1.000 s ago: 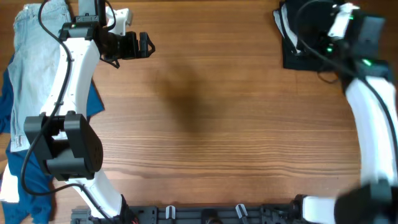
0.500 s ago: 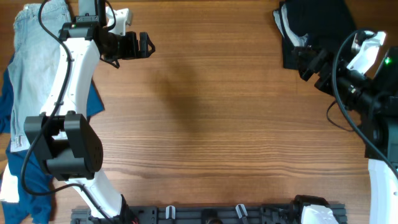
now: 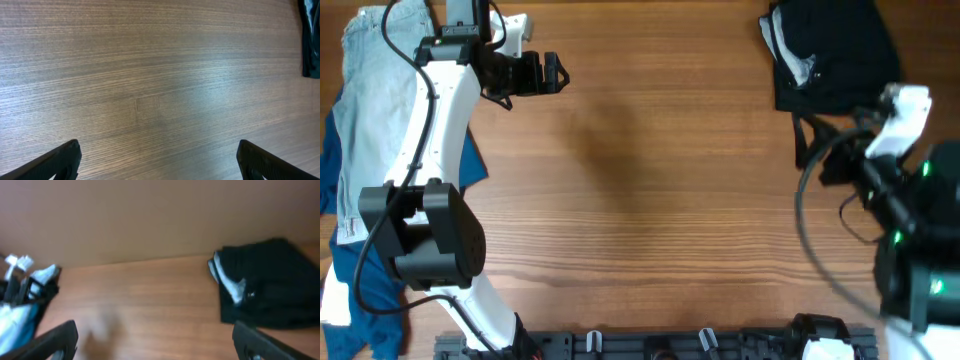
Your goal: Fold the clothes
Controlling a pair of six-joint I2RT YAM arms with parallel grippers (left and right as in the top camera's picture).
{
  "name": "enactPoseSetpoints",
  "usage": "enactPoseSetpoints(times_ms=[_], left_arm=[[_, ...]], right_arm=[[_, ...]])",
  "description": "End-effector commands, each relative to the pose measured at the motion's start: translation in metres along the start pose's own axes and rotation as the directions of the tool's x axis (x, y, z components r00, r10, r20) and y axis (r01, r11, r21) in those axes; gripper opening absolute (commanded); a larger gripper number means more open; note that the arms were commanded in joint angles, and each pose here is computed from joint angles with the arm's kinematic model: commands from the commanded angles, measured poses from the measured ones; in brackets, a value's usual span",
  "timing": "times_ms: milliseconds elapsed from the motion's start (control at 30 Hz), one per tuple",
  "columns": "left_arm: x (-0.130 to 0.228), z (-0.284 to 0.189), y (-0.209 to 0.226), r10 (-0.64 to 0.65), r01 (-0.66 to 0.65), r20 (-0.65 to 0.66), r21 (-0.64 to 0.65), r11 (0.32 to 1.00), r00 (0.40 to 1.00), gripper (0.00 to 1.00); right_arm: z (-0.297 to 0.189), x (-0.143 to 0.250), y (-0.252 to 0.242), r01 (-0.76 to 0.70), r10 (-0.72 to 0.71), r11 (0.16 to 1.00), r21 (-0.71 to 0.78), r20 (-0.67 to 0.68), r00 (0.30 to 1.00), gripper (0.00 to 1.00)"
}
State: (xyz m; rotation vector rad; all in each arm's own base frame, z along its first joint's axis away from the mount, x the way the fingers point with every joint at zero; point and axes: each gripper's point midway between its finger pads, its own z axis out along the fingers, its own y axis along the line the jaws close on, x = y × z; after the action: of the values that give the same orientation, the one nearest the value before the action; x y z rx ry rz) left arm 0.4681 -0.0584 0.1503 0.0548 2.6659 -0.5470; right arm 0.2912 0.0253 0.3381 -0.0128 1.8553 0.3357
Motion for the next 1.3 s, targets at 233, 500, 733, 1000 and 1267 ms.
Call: enactPoseSetpoints(times_ms=[233,500,733,1000,1267], left_arm=[[0.0,0.0,-0.003,0.012,-0.012,0.002,-0.002,1.0,1.0,1.0],[0.0,0.0,-0.002,0.012,-0.012,0.002,-0.002,1.0,1.0,1.0],[0.0,0.0,-0.003,0.012,-0.012,0.002,-0.002,1.0,1.0,1.0],[0.0,0.0,-0.003,0.012,-0.012,0.002,-0.002,1.0,1.0,1.0],[0.0,0.0,-0.003,0.012,-0.012,0.002,-0.002,1.0,1.0,1.0]], right_arm=[[-0.028,0.08,0.005,0.243,-0.238,0.97,0.024,0.323,0.916,1.0],[-0.026,0.112,0.006,0.328,-0.306,0.944,0.039,0.476,0.824,1.0],[-0.008,0.145,-0.003,0.3,-0.287,0.954,0.024,0.379,0.88,1.0],[0.001,0.168,-0.008,0.235,-0.223,0.972,-0.009,0.283,0.933,1.0],[0.001,0.169,-0.008,0.235,-0.223,0.972,-0.009,0.279,0.934,1.0]])
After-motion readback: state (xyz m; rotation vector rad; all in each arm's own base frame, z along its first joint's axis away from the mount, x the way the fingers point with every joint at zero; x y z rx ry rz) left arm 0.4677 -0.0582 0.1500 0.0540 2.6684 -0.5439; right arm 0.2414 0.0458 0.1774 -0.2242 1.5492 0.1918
